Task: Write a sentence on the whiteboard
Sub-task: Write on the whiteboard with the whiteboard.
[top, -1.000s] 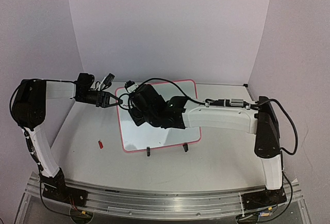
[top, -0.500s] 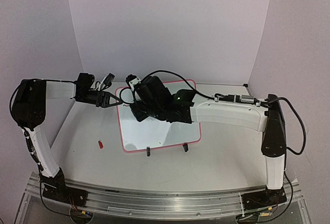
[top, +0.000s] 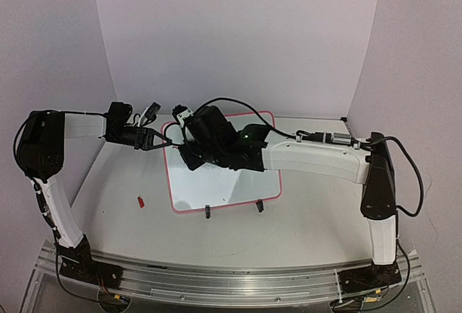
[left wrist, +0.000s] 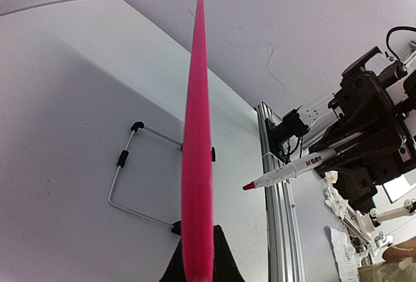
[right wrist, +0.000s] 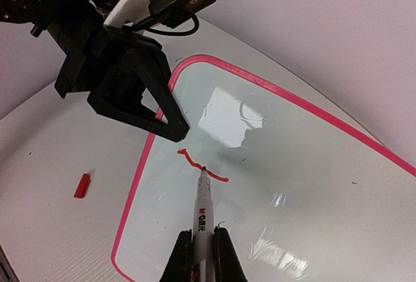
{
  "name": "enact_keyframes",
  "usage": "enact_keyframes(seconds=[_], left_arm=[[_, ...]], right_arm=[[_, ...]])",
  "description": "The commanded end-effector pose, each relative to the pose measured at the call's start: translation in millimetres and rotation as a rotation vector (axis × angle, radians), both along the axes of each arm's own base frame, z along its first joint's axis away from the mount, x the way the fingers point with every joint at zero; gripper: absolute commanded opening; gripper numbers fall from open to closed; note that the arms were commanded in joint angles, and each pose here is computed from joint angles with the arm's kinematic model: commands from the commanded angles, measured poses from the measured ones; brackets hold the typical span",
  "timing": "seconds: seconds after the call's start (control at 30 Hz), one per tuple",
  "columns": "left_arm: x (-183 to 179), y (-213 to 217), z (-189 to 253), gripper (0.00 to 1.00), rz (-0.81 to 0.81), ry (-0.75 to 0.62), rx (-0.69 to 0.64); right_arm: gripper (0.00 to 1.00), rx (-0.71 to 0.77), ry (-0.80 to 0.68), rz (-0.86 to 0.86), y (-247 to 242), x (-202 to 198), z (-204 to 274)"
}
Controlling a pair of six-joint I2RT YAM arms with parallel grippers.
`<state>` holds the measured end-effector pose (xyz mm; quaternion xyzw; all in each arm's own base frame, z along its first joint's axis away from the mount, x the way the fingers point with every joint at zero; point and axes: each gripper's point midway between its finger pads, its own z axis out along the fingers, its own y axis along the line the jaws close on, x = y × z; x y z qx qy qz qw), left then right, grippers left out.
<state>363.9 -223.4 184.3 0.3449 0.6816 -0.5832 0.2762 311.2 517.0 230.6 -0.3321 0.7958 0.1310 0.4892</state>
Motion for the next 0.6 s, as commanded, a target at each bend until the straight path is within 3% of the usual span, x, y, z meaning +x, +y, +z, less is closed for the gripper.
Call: enact_keyframes(seconds=[0.0, 0.57], left_arm=[[0.9, -9.0, -13.7, 0.0, 0.0, -0.069, 0.061], [0.4, -8.8, -14.6, 0.0, -0.001, -0.067, 0.062]], right_arm=[[0.0, 0.027, 0.007, 0.01, 12.1, -0.6, 4.3], [0.0, 0.01, 0.006, 0.006, 16.4, 2.4, -3.1]])
